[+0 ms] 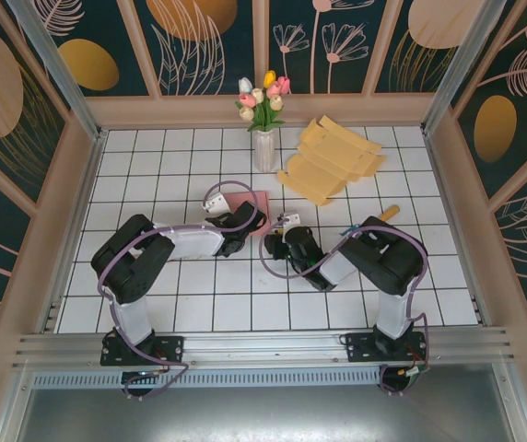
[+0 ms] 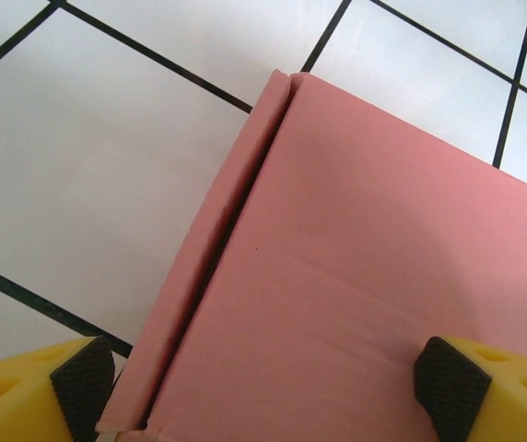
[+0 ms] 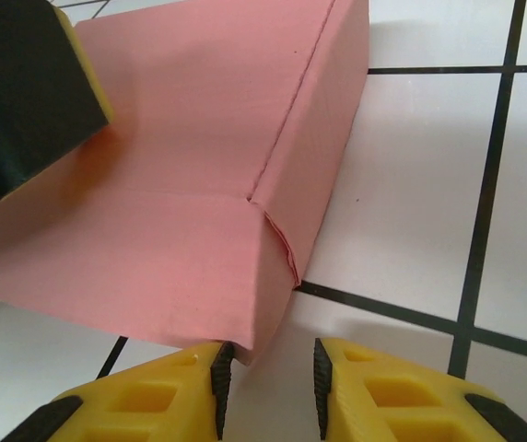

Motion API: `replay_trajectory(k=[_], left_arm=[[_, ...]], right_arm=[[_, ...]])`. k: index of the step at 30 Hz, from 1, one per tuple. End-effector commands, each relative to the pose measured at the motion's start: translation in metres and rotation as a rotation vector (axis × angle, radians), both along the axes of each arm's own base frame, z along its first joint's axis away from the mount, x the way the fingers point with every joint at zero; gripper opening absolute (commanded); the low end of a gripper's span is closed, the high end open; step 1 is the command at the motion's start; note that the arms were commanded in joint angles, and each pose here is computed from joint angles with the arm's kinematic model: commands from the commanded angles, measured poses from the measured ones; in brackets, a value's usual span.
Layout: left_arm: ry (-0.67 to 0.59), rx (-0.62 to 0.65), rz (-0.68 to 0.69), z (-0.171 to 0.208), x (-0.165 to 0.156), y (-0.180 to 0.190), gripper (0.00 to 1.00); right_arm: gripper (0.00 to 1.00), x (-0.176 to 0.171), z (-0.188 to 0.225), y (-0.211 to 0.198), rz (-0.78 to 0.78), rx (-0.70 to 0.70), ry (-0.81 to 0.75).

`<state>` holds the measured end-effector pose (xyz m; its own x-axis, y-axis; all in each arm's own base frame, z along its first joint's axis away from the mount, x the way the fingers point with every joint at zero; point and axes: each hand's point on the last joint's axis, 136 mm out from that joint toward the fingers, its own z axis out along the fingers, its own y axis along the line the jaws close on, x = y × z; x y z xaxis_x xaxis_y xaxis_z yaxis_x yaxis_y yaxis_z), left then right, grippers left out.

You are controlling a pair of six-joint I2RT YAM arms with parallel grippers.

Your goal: Fold the paper box

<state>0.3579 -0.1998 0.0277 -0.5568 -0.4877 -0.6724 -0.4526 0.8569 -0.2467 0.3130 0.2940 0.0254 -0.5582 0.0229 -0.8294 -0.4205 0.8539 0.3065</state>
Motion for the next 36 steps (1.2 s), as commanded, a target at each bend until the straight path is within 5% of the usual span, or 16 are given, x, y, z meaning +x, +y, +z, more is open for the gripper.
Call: replay_trajectory(k=[1,10,36], left_arm=[[0.436,0.265,-0.064,-0.087,-0.081,0.060,0.88],[0.451,0.230,-0.090,-0.092,-0.083,0.054,0.88],[0.433,0.019,-0.267,-0.072,-0.087,0.001,0.86]], right_arm=[[0.33,0.001,-0.029,-0.015,-0.072,-0.115,0.134],[0.35,0.018,-0.039,-0.015,-0.124,-0.198,0.175],[0.36,0.030,-0.033,0.038,-0.016,0.034,0.380]])
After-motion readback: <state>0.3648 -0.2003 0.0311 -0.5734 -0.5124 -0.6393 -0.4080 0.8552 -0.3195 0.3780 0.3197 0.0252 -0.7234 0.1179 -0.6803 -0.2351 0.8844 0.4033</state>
